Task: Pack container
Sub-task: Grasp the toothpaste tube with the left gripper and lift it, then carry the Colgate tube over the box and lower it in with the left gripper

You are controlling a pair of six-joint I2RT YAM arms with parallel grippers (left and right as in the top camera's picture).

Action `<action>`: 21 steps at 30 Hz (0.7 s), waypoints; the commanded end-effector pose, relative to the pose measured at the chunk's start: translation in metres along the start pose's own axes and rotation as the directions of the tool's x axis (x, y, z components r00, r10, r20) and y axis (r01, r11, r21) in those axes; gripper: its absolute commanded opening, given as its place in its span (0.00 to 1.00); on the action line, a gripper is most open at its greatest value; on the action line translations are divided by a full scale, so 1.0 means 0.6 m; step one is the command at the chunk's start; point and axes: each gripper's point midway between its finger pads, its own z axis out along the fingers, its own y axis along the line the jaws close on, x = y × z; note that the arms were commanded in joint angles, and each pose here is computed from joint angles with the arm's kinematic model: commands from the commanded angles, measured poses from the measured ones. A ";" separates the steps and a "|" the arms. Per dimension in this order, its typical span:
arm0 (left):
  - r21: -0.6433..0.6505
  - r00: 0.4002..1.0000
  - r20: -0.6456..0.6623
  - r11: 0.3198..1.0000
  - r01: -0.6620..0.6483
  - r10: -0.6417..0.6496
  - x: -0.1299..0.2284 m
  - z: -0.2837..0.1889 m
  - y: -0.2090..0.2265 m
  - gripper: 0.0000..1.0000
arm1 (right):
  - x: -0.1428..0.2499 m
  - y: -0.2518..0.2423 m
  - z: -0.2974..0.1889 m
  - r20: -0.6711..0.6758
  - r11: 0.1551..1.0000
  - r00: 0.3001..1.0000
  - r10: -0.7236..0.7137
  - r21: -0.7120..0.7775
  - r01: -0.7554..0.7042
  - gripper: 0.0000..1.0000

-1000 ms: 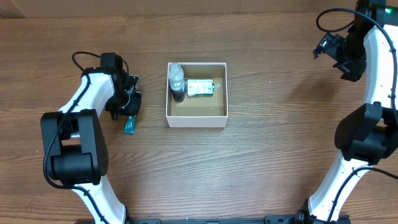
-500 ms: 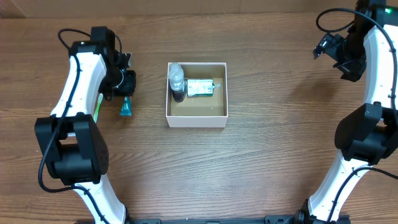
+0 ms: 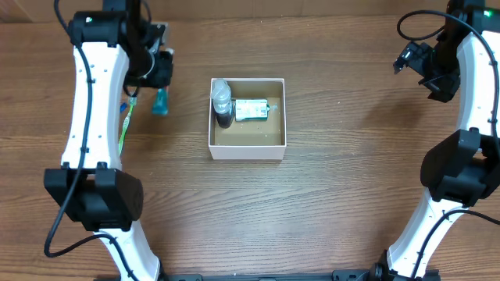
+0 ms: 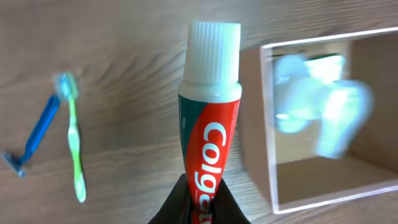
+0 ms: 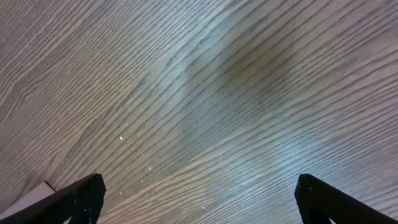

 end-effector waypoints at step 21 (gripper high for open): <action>0.110 0.711 0.083 0.703 -0.703 0.698 0.088 -0.050 -0.317 0.08 | -0.006 0.010 -0.038 0.057 0.999 0.998 0.002 -0.032 0.000 1.00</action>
